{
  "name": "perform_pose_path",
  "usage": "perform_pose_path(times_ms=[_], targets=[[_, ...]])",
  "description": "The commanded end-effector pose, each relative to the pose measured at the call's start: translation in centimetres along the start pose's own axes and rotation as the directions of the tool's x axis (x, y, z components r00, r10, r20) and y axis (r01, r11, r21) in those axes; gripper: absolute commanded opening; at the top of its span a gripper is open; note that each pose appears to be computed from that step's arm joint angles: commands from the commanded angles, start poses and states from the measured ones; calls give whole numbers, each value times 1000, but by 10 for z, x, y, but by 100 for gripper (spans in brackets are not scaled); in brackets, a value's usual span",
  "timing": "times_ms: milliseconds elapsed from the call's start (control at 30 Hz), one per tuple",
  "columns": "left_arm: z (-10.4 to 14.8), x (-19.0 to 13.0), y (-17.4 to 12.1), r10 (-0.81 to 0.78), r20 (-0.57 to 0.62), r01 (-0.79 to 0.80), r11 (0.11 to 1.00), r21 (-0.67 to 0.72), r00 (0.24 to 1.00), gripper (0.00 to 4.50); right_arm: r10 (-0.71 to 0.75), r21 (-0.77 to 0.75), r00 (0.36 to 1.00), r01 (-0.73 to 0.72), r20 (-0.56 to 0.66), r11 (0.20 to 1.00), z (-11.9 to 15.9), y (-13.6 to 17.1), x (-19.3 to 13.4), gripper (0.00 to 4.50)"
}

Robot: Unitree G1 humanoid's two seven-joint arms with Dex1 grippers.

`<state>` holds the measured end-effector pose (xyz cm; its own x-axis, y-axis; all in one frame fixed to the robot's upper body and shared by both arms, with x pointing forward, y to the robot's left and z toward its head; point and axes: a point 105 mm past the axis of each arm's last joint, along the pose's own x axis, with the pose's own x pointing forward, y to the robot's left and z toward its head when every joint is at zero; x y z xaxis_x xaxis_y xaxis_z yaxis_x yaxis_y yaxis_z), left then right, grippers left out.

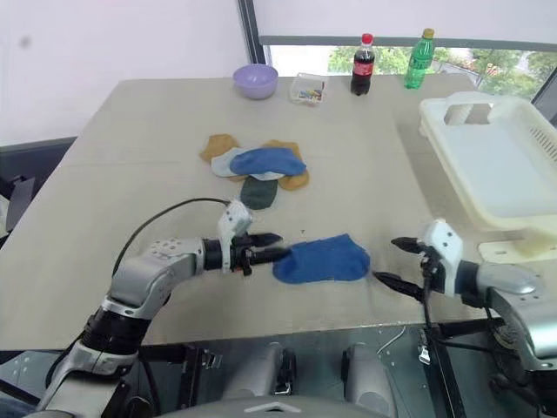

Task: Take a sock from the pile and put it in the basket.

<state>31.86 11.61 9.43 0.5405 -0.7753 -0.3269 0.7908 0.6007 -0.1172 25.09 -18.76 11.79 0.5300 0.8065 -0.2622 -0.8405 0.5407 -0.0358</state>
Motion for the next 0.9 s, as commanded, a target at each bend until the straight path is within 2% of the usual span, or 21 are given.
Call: perform_pose_path(times_ms=[33,167,300,433,600,733,900], targets=[[44,-1,31,160,170,-173,983,62,972,242,71,-100,983,-55,171,993,45,8,-8,450],[63,11,56,269,199,-296,948,119,942,242,112,-107,971,-91,209,990,59,14,1,450],[71,22,50,202,213,-235,961,143,956,242,118,-127,974,-94,195,987,55,16,7,450],[78,31,57,230,227,-270,949,164,946,242,113,-114,977,-94,182,989,52,16,7,450],[95,48,74,318,251,-379,891,252,914,242,107,-113,978,-88,180,990,49,15,9,450],[105,68,69,296,247,-370,860,351,923,242,104,-114,978,-84,181,990,48,15,10,450],[106,81,66,286,236,-360,847,390,929,242,100,-119,980,-80,170,990,46,15,8,450]])
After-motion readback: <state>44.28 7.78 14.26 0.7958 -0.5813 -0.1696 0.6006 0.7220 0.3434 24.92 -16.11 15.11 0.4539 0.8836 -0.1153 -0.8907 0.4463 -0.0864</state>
